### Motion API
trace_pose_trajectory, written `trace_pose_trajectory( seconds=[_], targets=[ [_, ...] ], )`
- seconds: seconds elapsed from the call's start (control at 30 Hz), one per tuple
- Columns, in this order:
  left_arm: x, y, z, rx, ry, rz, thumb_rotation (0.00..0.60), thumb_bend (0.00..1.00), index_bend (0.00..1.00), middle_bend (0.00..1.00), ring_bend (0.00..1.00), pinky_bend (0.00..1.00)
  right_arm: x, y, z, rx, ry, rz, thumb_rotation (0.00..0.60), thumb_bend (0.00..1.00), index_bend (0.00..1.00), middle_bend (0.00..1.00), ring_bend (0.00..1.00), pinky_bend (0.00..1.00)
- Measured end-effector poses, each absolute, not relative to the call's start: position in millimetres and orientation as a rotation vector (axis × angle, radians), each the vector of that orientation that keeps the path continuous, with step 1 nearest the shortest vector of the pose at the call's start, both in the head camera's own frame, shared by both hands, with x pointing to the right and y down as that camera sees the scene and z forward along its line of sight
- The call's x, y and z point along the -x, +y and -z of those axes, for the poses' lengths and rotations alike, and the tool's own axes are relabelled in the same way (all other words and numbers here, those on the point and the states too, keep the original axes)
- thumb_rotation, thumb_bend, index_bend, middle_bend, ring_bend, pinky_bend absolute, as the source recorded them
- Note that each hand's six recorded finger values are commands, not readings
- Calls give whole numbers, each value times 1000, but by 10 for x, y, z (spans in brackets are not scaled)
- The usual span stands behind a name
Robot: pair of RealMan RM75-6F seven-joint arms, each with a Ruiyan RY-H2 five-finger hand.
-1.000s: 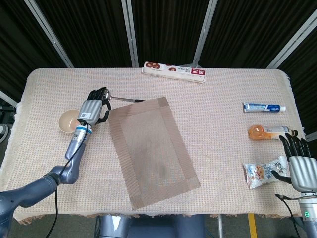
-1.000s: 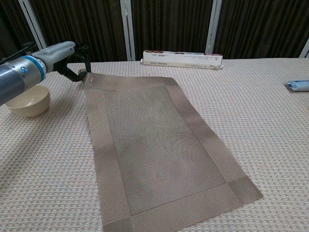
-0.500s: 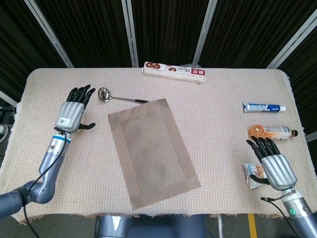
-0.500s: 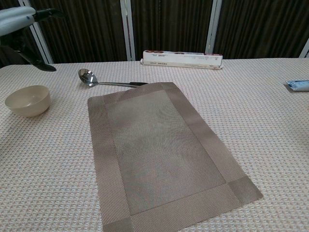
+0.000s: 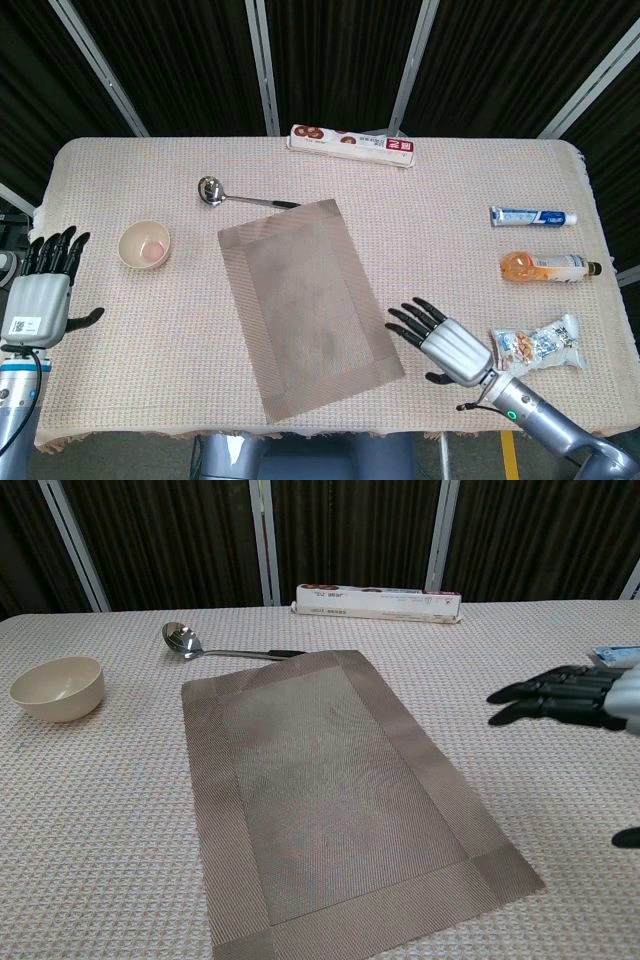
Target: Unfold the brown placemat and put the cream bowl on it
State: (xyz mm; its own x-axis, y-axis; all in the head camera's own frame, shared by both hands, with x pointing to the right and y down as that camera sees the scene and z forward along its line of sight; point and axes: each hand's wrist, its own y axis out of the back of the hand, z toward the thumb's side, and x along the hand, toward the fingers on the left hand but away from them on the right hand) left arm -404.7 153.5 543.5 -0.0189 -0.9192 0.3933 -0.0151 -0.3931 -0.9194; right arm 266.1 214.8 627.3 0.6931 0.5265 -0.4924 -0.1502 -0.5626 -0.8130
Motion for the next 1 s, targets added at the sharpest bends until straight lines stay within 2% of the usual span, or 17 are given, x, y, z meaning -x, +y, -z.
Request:
trace_pose_trajectory(
  seconds=[0.3,1.0],
  targets=[
    [4113,1713,-5446,1509,1002,1515,600,0,0,0,0,0,-2340,2430,-6608,1976,-103,-854,600,10,144,0,0,0],
    [4148,1726,-5530,1531,982,1516,600,0,0,0,0,0,-2301,2405,-6967,1928,-78,-917,600,9,156,0,0,0]
  ],
)
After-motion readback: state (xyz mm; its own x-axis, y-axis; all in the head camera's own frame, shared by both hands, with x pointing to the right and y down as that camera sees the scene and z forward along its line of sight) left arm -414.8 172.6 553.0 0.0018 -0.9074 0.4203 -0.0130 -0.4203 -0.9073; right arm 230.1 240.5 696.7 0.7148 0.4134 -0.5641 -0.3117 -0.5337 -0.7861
